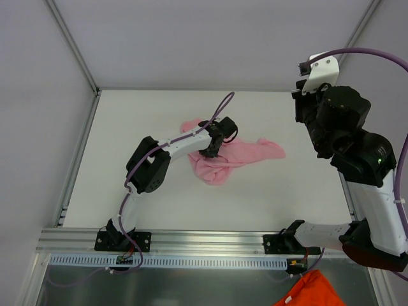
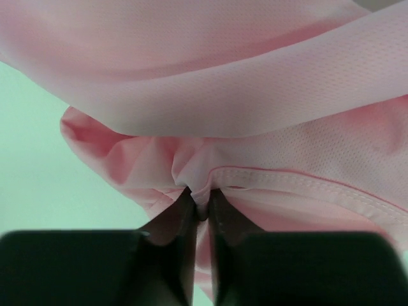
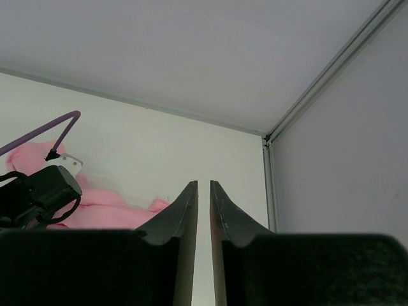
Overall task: Fold and stack the t-shirts
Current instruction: Flatten out the tshirt
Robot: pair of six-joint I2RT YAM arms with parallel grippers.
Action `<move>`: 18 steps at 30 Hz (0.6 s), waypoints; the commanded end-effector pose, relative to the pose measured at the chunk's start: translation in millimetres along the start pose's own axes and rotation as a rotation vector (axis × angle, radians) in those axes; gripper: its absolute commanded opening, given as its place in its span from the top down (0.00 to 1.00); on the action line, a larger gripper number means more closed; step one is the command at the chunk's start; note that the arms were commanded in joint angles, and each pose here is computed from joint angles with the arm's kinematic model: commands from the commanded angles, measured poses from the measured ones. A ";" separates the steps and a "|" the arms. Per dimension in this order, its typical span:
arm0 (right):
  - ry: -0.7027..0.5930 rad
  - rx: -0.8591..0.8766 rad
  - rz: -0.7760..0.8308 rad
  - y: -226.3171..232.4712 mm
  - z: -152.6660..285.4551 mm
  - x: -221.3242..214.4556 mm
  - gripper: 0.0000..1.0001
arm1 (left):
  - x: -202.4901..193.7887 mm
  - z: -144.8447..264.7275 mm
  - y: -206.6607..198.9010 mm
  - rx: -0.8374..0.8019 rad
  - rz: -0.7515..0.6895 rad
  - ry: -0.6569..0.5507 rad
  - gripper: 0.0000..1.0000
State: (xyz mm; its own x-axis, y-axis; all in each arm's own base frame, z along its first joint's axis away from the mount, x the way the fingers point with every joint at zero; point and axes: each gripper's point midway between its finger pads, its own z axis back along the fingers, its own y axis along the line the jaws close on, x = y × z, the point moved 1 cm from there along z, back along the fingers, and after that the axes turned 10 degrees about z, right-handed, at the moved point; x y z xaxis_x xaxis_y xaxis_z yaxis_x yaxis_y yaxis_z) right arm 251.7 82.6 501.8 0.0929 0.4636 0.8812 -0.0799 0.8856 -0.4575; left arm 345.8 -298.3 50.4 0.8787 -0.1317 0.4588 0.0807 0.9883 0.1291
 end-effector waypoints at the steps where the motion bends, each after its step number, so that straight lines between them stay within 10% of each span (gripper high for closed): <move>1: -0.018 -0.013 -0.016 -9.3 7.7 0.6 0.83 | 0.4 3.3 9.9 0.046 0.005 -0.011 0.95; 18: 0.276 0.094 0.055 89.9 -47.4 -103.2 0.85 | 105.7 162.7 71.5 0.058 0.168 -0.433 1.00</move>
State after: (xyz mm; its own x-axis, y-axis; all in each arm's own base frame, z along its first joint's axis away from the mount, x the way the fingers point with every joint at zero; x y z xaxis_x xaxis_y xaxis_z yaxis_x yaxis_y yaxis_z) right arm 277.2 115.6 367.8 0.3326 0.5765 0.7463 -0.2224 0.8170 -0.5320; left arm 364.4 -274.9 167.8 0.7325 -0.0592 0.6782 -0.0228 0.9935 0.1114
